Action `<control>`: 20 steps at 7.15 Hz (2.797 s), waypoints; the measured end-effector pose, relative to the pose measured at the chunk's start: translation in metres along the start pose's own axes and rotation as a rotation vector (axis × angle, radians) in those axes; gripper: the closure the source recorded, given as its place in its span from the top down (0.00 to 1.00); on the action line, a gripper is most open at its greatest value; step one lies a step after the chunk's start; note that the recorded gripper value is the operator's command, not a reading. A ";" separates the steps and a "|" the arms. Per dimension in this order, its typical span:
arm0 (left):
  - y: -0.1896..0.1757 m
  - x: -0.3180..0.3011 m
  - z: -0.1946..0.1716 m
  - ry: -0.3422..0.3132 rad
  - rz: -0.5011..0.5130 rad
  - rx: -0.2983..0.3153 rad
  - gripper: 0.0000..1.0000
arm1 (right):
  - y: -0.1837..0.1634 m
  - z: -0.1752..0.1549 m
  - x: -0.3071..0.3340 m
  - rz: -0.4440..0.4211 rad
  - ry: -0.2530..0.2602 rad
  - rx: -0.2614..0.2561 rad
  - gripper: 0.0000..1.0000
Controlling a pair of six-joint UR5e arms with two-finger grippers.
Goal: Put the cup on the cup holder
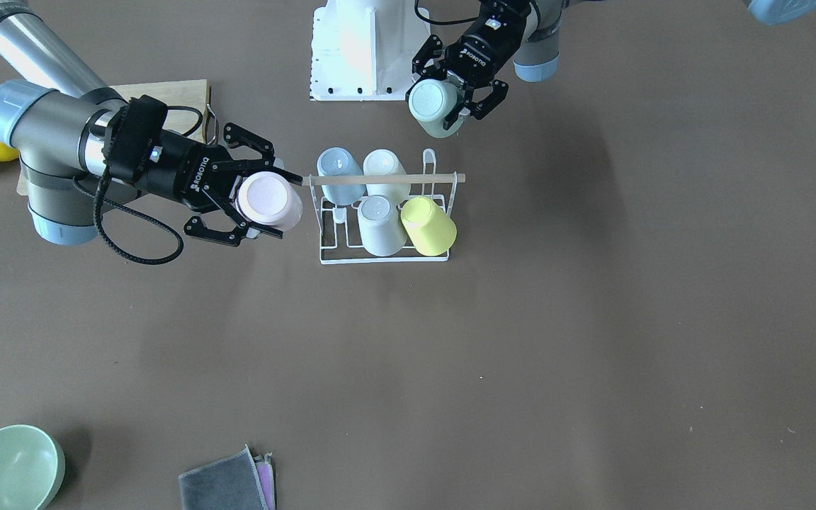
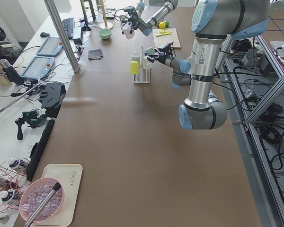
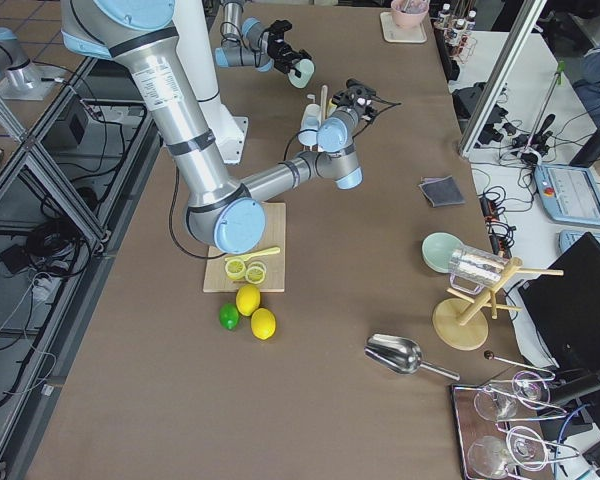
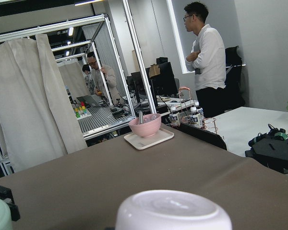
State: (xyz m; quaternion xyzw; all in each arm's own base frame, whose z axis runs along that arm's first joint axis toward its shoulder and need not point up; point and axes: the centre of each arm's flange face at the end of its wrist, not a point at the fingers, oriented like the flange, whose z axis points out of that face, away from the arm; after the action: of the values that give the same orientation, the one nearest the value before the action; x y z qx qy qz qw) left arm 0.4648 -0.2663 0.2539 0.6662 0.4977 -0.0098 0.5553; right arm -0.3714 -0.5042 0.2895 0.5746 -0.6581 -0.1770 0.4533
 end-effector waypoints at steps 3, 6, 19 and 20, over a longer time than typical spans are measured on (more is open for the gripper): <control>0.011 -0.003 0.027 -0.027 0.026 0.001 0.00 | 0.012 0.013 0.006 -0.125 -0.088 0.063 0.00; 0.020 -0.009 0.033 -0.040 0.047 -0.010 0.00 | 0.027 0.035 -0.001 -0.293 -0.162 0.015 0.00; 0.054 -0.025 0.031 -0.058 0.075 -0.031 0.98 | 0.064 0.080 -0.018 -0.313 -0.173 -0.101 0.00; 0.054 -0.025 0.030 -0.057 0.066 -0.027 0.98 | 0.065 0.080 -0.019 -0.312 -0.175 -0.101 0.00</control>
State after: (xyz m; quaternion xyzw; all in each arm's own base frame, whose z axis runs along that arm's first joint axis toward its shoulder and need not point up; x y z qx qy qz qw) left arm 0.5048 -0.2995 0.2959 0.6744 0.4594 -0.0039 0.5781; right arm -0.4752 -0.4920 0.2895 0.6288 -0.5880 -0.3272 0.3897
